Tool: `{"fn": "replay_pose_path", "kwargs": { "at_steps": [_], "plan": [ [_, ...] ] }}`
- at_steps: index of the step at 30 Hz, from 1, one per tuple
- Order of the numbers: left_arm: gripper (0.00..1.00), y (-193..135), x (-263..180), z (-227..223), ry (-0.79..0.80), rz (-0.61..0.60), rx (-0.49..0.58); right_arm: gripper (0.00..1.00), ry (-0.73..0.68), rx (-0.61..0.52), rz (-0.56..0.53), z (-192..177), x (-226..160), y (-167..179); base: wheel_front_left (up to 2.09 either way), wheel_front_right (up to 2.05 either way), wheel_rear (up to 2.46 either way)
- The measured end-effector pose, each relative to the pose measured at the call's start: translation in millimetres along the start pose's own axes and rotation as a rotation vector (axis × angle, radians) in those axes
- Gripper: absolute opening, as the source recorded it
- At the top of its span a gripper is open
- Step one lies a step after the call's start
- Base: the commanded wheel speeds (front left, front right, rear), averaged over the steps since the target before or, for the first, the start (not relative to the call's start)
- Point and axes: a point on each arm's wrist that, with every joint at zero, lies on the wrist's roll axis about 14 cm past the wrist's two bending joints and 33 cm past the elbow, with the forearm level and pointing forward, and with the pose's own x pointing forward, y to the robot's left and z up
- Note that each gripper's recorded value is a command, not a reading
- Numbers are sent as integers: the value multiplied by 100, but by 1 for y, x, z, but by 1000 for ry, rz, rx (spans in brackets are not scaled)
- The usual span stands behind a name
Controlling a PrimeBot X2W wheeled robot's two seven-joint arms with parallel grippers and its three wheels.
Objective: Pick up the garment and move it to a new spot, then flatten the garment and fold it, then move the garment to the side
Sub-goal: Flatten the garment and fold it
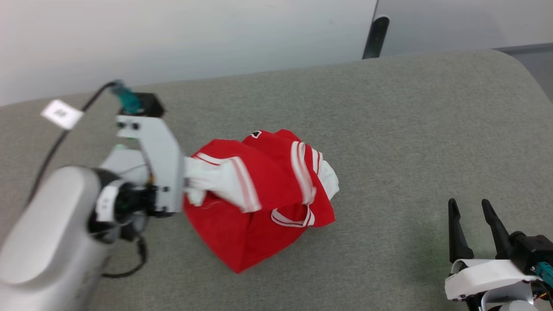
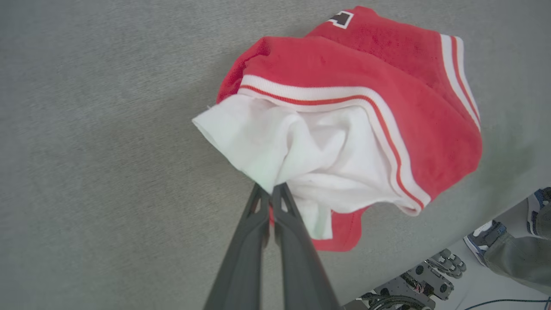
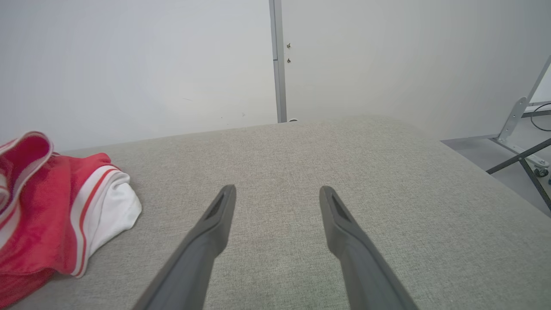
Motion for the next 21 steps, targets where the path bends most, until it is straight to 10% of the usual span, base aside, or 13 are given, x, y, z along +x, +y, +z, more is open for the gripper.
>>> {"fn": "replay_pose_path", "kwargs": {
  "at_steps": [21],
  "plan": [
    [0, 117, -9, -100, 166, 264, -168, 100, 13, -10, 66, -6, 10, 22, 0, 0, 0]
  ]
}}
